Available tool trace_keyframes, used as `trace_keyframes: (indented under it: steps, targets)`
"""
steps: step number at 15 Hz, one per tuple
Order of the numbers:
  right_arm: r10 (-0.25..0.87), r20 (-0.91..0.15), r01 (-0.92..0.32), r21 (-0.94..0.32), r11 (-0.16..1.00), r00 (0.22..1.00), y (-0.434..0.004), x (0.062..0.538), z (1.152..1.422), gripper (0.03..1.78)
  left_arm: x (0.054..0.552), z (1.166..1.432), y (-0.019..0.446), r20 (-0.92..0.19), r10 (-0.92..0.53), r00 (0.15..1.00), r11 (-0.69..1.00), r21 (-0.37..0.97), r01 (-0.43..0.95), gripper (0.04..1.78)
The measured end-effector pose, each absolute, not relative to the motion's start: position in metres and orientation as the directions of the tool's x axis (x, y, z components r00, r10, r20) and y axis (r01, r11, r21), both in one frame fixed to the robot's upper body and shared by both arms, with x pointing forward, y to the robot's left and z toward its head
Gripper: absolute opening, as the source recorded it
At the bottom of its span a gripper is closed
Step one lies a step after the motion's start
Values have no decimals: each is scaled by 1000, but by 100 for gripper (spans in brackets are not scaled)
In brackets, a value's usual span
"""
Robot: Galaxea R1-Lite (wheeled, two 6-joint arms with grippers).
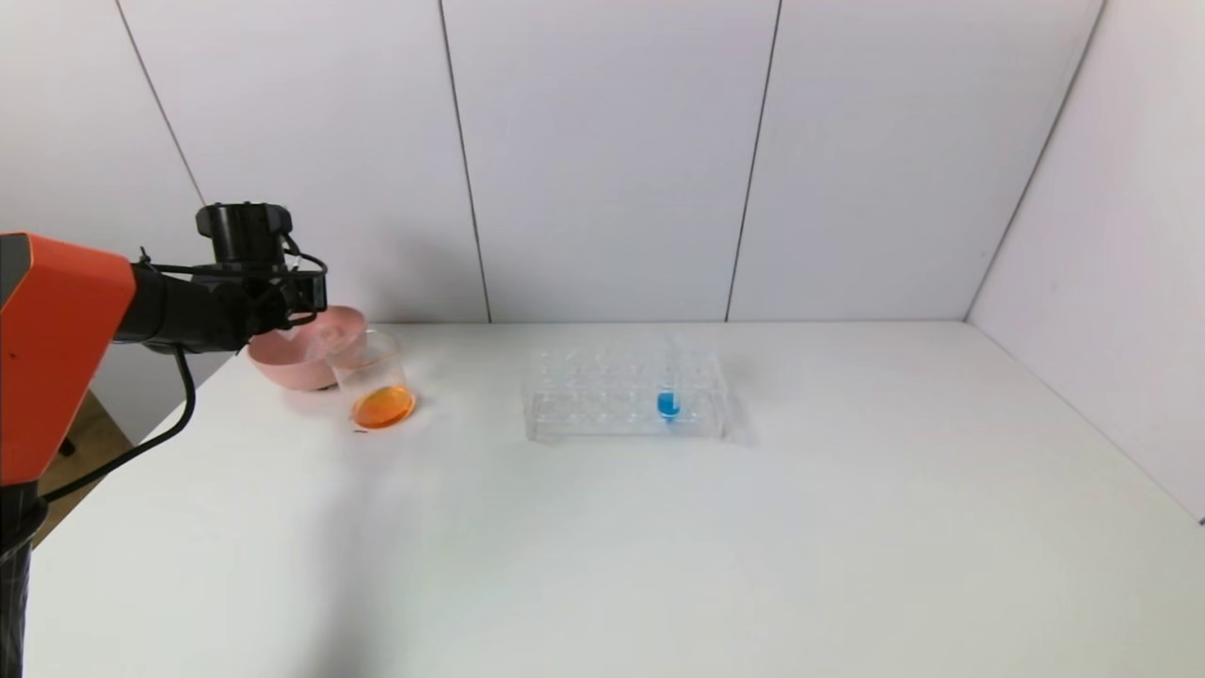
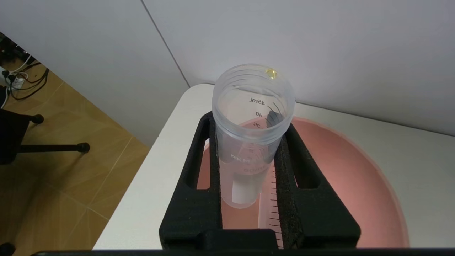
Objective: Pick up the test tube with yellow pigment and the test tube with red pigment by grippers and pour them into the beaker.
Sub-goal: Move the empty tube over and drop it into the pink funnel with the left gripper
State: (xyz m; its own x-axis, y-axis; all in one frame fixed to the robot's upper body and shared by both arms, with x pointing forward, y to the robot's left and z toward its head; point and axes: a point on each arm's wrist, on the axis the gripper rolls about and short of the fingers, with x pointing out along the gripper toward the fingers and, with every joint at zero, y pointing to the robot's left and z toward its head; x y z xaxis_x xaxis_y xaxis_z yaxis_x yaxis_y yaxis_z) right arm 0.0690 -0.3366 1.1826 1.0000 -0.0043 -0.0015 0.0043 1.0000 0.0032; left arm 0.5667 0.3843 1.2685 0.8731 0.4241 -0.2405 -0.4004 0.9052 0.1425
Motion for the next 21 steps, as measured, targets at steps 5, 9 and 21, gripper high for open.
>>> trace_keyframes:
  steps: [5,9,21]
  targets:
    - [-4,-1,4,3,1000,1000,-337,69,1183,11,566,1270,385,-237,425,874,905,141,-402,45]
    - [-4,-1,4,3,1000,1000,-337,69,1183,11,565,1270,386,-237,425,873,905,146,-401,45]
    - [-4,-1,4,3,1000,1000,-337,69,1183,11,561,1272,392,-229,410,883,912,139,-387,57]
